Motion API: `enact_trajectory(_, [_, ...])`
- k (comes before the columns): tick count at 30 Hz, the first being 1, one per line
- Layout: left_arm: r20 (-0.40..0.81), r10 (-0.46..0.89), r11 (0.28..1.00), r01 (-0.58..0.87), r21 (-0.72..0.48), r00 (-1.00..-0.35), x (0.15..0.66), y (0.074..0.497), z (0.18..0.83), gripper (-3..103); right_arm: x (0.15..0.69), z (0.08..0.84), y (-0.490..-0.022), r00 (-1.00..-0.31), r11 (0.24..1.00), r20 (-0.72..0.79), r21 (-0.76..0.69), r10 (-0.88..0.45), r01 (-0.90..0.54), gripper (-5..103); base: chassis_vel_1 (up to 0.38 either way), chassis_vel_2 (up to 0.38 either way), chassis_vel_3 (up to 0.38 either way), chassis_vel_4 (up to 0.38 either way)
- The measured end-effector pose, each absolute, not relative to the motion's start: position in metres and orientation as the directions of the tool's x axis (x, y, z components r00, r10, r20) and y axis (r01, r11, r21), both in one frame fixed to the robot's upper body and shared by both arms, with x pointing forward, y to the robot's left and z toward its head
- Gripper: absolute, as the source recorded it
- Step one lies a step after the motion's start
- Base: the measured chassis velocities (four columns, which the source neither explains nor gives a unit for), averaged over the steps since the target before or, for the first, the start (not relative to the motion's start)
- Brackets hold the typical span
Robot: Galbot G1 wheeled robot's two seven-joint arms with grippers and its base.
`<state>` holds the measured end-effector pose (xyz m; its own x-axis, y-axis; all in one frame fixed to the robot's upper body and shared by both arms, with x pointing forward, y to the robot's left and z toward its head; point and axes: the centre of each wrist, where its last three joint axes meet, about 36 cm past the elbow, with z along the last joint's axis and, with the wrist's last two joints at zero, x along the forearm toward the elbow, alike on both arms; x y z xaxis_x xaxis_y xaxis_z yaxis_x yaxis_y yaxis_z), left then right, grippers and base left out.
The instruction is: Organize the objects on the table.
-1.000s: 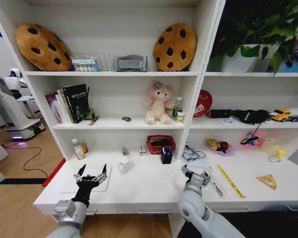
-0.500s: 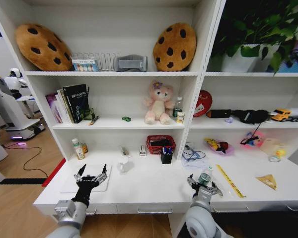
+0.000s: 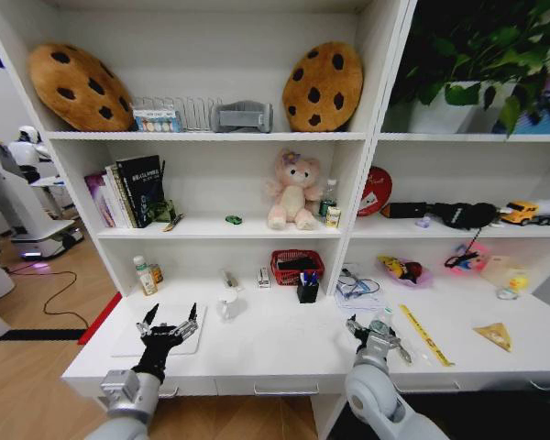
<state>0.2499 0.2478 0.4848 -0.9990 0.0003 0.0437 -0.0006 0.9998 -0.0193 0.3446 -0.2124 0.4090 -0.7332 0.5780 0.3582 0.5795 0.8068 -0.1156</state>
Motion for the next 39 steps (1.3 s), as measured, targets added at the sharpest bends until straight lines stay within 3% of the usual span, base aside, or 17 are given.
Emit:
enact_trajectory(2, [0.044,0.0,1.0,-0.001,-0.019,-0.999,0.25,0.248,0.485,100,0.343,0.406,-0.216,-0.704,0.778,0.359,-0.12,0.613,0.617,100,0.0,0.0,0.0,0.0])
enact_trajectory(11, [0.044,0.0,1.0,-0.001,-0.019,-0.999,0.25,0.248,0.485,100,0.356,0.405,-0.245,-0.685,0.756,0.36,-0.1,0.633,0.647,100,0.0,0.0,0.0,0.0])
enact_trajectory(19, [0.044,0.0,1.0,-0.001,-0.019,-0.999,0.25,0.248,0.485,100,0.382,0.411,-0.254,-0.716,0.791,0.404,-0.028,0.569,0.612,100,0.0,0.0,0.0,0.0])
enact_trajectory(39, [0.044,0.0,1.0,-0.001,-0.019,-0.999,0.25,0.248,0.485,100,0.402,0.383,-0.273,-0.717,0.827,0.474,-0.042,0.51,0.56,100,0.0,0.0,0.0,0.0])
